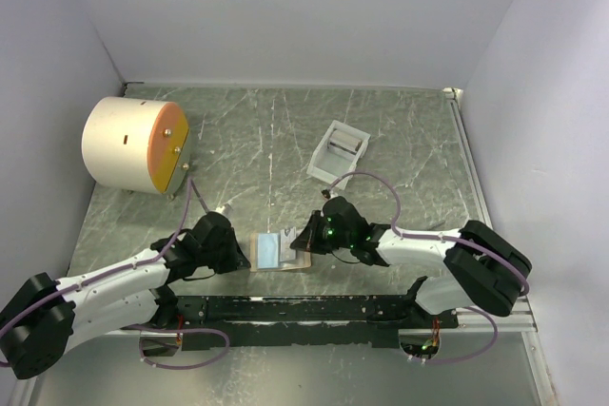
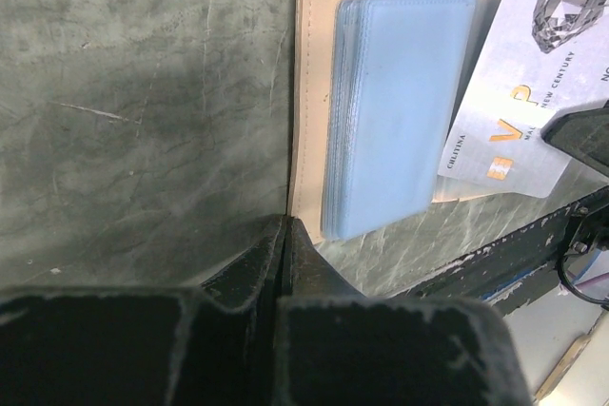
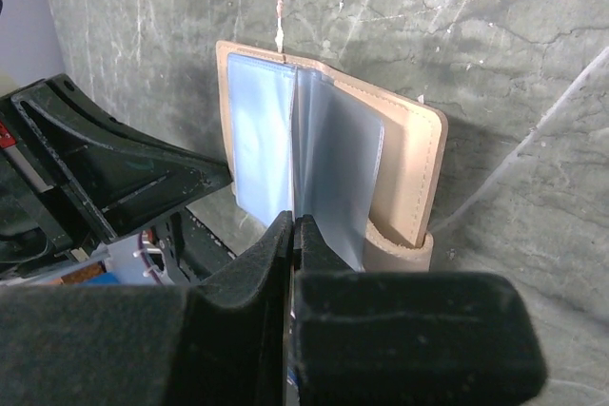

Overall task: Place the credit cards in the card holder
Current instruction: Insert the credit card into the card holder.

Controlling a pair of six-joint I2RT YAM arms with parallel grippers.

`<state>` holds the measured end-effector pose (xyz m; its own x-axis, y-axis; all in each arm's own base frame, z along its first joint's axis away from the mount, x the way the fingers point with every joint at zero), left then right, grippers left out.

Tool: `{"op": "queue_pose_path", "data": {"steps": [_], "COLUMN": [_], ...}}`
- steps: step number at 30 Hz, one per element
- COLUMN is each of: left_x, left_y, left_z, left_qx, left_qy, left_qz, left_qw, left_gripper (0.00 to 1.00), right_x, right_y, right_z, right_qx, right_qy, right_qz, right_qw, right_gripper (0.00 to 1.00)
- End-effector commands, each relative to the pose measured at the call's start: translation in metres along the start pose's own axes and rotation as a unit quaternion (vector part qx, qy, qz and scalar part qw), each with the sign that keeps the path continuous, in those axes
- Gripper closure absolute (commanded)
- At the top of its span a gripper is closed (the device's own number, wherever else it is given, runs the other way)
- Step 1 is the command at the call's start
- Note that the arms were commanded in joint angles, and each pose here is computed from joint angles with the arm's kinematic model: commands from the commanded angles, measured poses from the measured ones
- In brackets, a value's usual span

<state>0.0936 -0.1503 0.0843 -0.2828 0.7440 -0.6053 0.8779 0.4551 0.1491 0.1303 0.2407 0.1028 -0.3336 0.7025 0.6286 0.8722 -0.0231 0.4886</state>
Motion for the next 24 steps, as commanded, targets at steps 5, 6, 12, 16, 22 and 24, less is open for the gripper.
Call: {"op": "queue_pose_path", "data": {"steps": [5,6,12,16,22,24], "left_x": [-0.003,-0.003,-0.002,-0.002,-0.002,-0.003], "left_y": [-0.002,-0.002,-0.003,-0.002,-0.003,-0.003], "left_z": [0.000,0.000,0.000,0.000,0.001,0.001], "left_qx": [0.006,0.006,0.008,0.008,0.011,0.012], "left_qy": [-0.018,-0.017,-0.021,-0.021,-0.022,-0.023], "left_qz": [0.004,0.003,0.001,0.001,0.000,0.001], "left_qw": [1.000,1.000,1.000,1.000,1.000,1.000], "left_gripper": [0.92,0.93,0.92,0.92,0.92,0.92], "right_x": [0.003,0.004,0.003,0.000,-0.004,-0.006], "right_y": [0.004,0.005,0.003,0.001,-0.005,-0.007], "right_z": [-0.003,-0.003,-0.001,0.001,0.005,0.006], "right_qx": [-0.021,-0.023,-0.021,-0.019,-0.014,-0.007], "right_qy": [0.002,0.002,0.005,0.004,0.015,0.014], "right_qz": [-0.001,0.001,0.003,0.004,0.007,0.008], "right_qw": [1.000,1.000,1.000,1.000,1.000,1.000], "right_gripper": [1.00,1.00,1.00,1.00,1.00,1.00]}}
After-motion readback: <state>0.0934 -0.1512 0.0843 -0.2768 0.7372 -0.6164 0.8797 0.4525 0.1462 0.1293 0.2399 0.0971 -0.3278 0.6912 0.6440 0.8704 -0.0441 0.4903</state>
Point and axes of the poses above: each gripper's point midway between its finger pads, its own z axis out along the fingers, its own x axis along the line the jaws close on, y = z × x, the point moved 9 cm from there along -z, back along the fingers, and after that the axes turned 15 degrees about -z, right-handed, at the moved point
